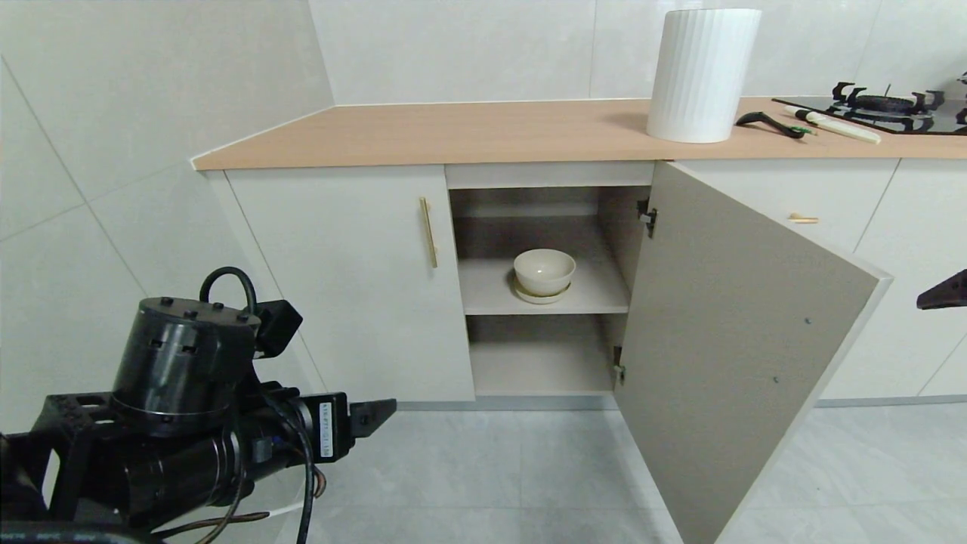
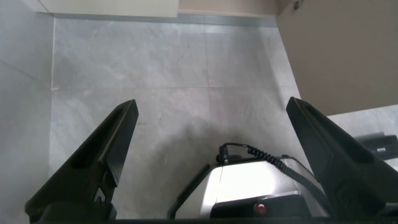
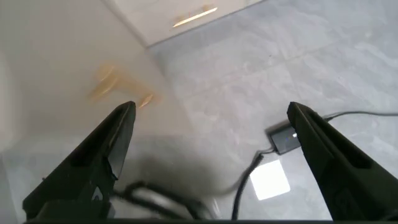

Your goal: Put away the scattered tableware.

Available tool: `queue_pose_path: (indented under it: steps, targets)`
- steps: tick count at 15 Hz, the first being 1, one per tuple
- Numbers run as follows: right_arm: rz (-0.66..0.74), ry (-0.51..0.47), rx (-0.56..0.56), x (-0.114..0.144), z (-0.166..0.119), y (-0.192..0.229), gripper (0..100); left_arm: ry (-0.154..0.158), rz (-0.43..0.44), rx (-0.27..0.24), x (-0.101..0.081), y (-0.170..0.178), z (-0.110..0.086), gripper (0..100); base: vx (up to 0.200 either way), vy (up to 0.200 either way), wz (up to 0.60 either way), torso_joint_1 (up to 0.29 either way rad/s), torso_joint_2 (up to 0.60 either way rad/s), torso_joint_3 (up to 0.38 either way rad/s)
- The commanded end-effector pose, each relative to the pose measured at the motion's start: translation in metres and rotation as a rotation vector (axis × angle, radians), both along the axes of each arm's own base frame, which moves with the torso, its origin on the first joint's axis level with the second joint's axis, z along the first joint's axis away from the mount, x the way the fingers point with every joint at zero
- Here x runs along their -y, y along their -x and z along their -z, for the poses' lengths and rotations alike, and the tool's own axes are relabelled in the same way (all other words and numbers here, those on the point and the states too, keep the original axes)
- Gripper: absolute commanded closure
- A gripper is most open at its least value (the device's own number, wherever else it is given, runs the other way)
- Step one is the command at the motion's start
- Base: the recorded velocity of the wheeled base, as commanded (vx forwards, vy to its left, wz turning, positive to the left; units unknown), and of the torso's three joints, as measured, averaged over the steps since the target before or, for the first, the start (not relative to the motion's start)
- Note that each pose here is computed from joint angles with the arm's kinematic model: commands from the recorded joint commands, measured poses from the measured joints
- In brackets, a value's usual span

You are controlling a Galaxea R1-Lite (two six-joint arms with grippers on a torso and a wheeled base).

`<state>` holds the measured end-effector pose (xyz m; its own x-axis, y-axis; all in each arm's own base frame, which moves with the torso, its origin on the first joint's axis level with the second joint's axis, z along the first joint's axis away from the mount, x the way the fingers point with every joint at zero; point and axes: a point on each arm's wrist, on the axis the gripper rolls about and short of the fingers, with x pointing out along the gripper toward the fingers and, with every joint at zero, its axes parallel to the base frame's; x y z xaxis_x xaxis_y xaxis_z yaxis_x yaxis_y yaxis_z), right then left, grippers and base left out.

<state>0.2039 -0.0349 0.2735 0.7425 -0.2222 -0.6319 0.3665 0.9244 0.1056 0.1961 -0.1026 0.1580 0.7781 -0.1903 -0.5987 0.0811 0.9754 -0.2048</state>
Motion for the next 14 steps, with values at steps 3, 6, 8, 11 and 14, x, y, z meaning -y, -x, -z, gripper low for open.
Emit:
queue_pose_path:
  steps: [3, 6, 8, 11, 14]
  targets:
    - [0.001, -0.028, -0.095, 0.006, 0.043, -0.043, 0, 0.0, 0.0, -0.001, 0.0, 0.0, 0.0, 0, 0.0, 0.0, 0.0, 0.0, 0.0, 0.0]
    - [-0.075, -0.03, -0.072, -0.015, 0.06, -0.051, 0, -0.001, 0.0, -0.002, 0.0, 0.0, 0.001, 0, 0.0, 0.0, 0.0, 0.0, 0.0, 0.0]
    - [-0.11, -0.046, -0.075, -0.028, 0.068, -0.054, 0, 0.0, 0.0, 0.001, 0.0, 0.0, 0.0, 0, 0.0, 0.0, 0.0, 0.0, 0.0, 0.0]
    - [-0.133, -0.066, -0.067, -0.038, 0.069, -0.055, 0, 0.002, 0.0, 0.0, 0.0, 0.0, 0.0, 0, 0.0, 0.0, 0.0, 0.0, 0.0, 0.0]
    - [-0.284, -0.099, -0.034, -0.073, 0.061, -0.057, 0, 0.005, -0.002, -0.001, 0.0, 0.0, 0.0, 0, 0.0, 0.0, 0.0, 0.0, 0.0, 0.0]
